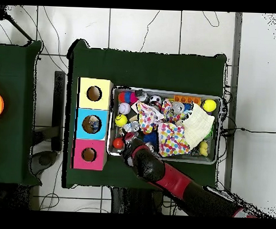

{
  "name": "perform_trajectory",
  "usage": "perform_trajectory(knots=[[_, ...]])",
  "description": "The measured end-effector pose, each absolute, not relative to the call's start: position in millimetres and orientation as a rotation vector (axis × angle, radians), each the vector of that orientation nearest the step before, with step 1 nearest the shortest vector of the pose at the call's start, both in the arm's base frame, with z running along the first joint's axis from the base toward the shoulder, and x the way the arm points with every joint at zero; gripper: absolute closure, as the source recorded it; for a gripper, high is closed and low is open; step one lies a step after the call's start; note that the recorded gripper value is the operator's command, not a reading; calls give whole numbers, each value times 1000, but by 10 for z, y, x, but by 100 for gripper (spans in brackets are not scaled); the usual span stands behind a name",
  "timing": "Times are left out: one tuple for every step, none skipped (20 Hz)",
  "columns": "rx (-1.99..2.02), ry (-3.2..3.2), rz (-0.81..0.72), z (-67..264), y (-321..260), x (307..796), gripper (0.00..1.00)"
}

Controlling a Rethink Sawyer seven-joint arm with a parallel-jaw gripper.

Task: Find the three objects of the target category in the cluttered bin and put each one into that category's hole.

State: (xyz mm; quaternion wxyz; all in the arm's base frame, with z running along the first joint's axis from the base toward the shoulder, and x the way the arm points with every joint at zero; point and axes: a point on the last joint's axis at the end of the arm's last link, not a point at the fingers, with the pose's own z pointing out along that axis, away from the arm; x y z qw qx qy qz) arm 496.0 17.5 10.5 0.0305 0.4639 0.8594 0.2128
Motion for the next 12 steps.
perform_trajectory(knots=[[1435,2645,655,105,154,4961,0],[1438,2643,655,105,142,4961,0],[1441,2640,655,105,128,4962,0],[1446,2637,654,105,109,4963,0],[1447,2636,654,105,105,4963,0],[1448,2635,654,105,101,4963,0],[1448,2635,654,105,101,4963,0],[1448,2636,654,105,101,4963,0],[1448,2636,654,105,102,4962,0],[1448,2635,654,105,101,4963,0],[1448,2635,654,105,101,4963,0],[1448,2636,654,105,102,4962,0]])
